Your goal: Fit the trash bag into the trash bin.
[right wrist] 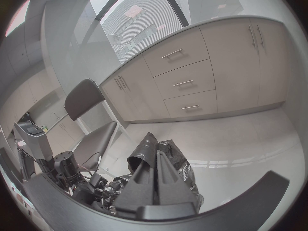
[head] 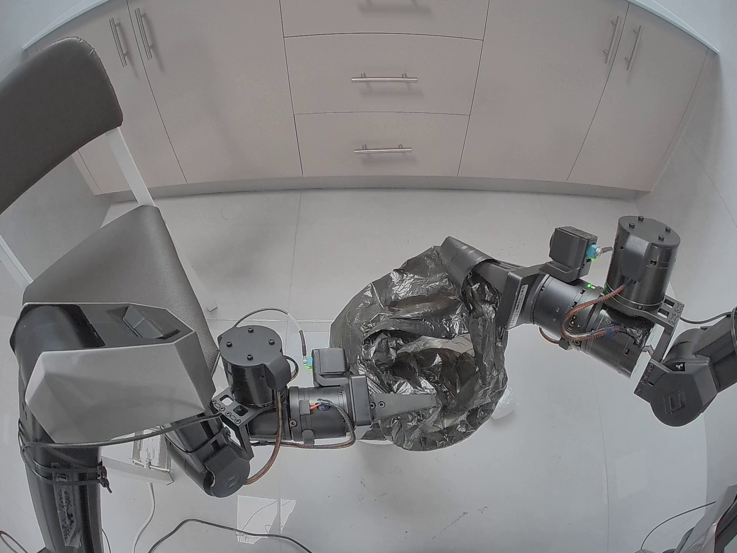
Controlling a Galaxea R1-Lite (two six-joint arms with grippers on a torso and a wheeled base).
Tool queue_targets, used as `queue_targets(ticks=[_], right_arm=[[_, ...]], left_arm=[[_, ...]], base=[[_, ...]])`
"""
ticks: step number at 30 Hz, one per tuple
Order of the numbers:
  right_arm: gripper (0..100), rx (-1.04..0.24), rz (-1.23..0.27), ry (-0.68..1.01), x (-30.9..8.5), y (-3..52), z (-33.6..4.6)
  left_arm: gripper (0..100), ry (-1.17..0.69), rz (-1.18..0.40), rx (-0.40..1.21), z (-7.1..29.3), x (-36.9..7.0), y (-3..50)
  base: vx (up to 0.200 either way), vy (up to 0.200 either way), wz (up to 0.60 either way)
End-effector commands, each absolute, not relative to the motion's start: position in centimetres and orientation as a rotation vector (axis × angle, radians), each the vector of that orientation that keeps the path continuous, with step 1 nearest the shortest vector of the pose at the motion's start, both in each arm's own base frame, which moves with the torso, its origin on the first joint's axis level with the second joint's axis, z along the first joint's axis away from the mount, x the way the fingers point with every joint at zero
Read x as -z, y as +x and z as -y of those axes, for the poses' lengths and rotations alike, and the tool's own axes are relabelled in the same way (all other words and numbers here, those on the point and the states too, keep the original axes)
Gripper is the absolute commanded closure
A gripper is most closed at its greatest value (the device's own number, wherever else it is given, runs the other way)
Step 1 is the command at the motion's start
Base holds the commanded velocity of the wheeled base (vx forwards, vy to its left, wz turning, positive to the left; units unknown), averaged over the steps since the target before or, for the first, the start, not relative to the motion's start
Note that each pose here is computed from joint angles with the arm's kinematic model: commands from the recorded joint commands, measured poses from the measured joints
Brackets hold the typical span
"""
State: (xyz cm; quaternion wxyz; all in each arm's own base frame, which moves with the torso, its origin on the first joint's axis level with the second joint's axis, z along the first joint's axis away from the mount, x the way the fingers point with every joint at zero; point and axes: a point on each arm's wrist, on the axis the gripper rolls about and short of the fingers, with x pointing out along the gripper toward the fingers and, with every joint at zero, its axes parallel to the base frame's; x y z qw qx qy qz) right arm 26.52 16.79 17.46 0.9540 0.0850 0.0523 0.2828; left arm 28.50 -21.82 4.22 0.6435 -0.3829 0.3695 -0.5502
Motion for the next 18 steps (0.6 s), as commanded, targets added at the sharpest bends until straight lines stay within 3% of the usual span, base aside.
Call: queue_targets(ticks=[1, 18], right_arm=[[100, -0.566, -0.09, 0.153, -17.7, 26.2, -16.9], [100, -0.559, -0.08, 0.12, -17.7, 25.7, -17.9]], left_arm=[[100, -0.868, -0.843, 1.263, 22.1, -4.2, 28.3], [100, -0.868, -0.835, 1.262, 22.0, -4.2, 28.6]], base=[[0.0, 0.0, 0.0], [0.0, 0.0, 0.0]])
